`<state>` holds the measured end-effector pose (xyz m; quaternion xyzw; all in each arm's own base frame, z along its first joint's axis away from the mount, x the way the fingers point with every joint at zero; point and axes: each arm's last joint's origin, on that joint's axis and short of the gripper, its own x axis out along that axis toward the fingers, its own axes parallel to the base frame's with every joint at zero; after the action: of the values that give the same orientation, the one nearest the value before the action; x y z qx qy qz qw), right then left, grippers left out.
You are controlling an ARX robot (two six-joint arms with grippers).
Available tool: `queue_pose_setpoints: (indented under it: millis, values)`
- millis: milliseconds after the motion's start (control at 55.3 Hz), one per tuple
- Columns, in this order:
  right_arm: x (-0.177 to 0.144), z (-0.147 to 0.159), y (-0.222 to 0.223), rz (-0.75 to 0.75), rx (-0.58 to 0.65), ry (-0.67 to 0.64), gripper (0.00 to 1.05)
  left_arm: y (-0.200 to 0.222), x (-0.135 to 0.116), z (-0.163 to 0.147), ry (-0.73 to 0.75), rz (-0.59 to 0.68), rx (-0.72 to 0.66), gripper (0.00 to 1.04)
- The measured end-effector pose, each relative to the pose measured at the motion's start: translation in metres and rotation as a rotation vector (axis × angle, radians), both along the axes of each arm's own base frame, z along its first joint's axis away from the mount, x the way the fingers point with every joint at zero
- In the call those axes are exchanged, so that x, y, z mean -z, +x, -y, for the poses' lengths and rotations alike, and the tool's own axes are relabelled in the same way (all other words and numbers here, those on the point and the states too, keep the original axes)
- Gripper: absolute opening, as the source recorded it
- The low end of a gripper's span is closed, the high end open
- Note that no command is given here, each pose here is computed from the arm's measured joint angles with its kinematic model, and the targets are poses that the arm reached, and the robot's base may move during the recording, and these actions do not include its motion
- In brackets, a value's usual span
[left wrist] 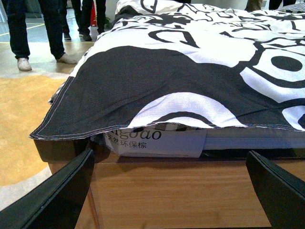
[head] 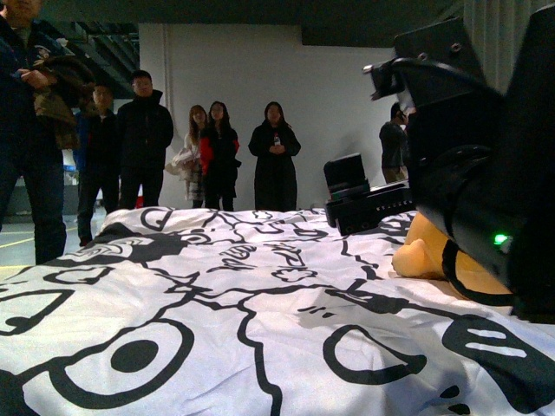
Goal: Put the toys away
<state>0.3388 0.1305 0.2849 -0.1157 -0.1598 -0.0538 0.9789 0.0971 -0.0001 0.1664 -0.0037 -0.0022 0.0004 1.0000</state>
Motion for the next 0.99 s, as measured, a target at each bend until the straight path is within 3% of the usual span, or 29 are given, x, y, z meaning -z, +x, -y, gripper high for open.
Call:
queue_pose_setpoints:
  millis: [452,995]
  values:
    - [0.002,0.006,0.069,-0.133,0.310,-0.194,0.98,0.000,0.000,0.000,0.000,0.000,0.000,0.98]
    - [0.011,0.025,0.100,-0.387,0.449,-0.285,0.98,0.000,0.000,0.000,0.000,0.000,0.000,0.98]
